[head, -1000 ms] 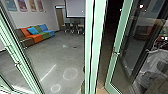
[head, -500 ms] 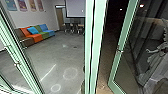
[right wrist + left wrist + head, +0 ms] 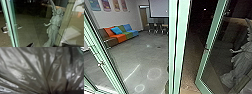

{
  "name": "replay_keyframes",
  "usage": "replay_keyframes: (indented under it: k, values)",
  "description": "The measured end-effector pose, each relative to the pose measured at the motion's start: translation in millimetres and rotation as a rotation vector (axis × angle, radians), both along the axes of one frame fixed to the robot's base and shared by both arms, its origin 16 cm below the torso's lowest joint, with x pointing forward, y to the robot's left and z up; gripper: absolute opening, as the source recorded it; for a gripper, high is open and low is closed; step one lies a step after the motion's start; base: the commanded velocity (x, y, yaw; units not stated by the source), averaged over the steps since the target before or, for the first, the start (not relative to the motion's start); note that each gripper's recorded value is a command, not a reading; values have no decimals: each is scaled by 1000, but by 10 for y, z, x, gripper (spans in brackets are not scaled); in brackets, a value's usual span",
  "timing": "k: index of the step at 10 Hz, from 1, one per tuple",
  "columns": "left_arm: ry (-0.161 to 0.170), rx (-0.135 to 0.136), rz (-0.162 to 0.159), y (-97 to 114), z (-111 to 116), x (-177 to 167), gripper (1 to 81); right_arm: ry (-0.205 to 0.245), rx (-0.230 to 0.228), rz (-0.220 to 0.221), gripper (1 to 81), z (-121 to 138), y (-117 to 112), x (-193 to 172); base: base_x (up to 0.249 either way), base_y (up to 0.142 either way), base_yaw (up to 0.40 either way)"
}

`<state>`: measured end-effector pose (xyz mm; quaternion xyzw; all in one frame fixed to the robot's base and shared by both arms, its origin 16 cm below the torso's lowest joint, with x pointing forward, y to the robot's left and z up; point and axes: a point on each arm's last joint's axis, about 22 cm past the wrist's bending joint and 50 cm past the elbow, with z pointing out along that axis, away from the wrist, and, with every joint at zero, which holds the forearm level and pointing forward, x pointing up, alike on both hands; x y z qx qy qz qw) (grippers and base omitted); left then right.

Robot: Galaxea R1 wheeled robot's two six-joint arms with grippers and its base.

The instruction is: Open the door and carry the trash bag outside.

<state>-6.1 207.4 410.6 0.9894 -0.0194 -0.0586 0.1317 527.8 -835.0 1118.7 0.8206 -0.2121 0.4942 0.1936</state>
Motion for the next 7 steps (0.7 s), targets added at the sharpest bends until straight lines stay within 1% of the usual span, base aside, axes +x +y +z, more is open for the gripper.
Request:
replay_keyframes:
  k: [1,2,3,4,5,6,7]
  values:
    - [0,0,0,0,0,-1,10,20,3,-22,811,-73,-68,-88,0,0,0]
    - [0,0,0,0,0,0,10,23,4,-34,811,-74,-106,-122,0,0,0]
    - [0,-1,0,-6,0,0,10,26,9,-33,811,-103,-96,-121,0,0,0]
    - [0,0,0,-2,0,0,10,40,21,-30,811,-205,-45,-86,0,0,0]
    - [0,-1,-1,-2,0,0,10,60,52,-26,811,-350,81,21,0,0,0]
    - [0,0,0,-2,0,0,10,82,119,-13,811,-551,328,176,0,0,0]
    - [0,-1,-1,-6,0,0,10,106,197,30,811,-834,719,388,0,0,0]
